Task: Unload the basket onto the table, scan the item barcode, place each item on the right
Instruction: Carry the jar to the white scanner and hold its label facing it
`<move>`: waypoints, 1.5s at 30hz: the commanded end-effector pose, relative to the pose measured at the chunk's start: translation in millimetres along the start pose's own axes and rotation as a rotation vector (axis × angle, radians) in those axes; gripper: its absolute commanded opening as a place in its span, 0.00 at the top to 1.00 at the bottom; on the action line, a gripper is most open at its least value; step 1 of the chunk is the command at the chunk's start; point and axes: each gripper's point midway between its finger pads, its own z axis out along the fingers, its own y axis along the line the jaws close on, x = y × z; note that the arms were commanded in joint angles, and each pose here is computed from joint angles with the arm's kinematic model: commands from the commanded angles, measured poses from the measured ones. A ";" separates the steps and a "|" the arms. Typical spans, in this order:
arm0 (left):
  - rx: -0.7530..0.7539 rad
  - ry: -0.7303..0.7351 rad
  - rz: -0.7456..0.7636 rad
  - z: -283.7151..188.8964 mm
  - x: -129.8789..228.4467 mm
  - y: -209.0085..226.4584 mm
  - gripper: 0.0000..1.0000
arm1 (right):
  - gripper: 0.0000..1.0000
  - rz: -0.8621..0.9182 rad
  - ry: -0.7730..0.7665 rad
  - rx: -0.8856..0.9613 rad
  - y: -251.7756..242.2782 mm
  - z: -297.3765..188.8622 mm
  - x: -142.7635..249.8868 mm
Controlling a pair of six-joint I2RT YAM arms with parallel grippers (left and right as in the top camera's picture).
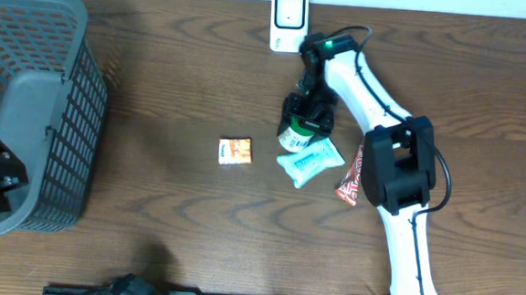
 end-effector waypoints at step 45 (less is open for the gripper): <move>-0.187 -0.051 -0.127 -19.2 -2.6 42.3 0.02 | 0.54 -0.096 0.162 -0.295 4.7 -46.2 25.0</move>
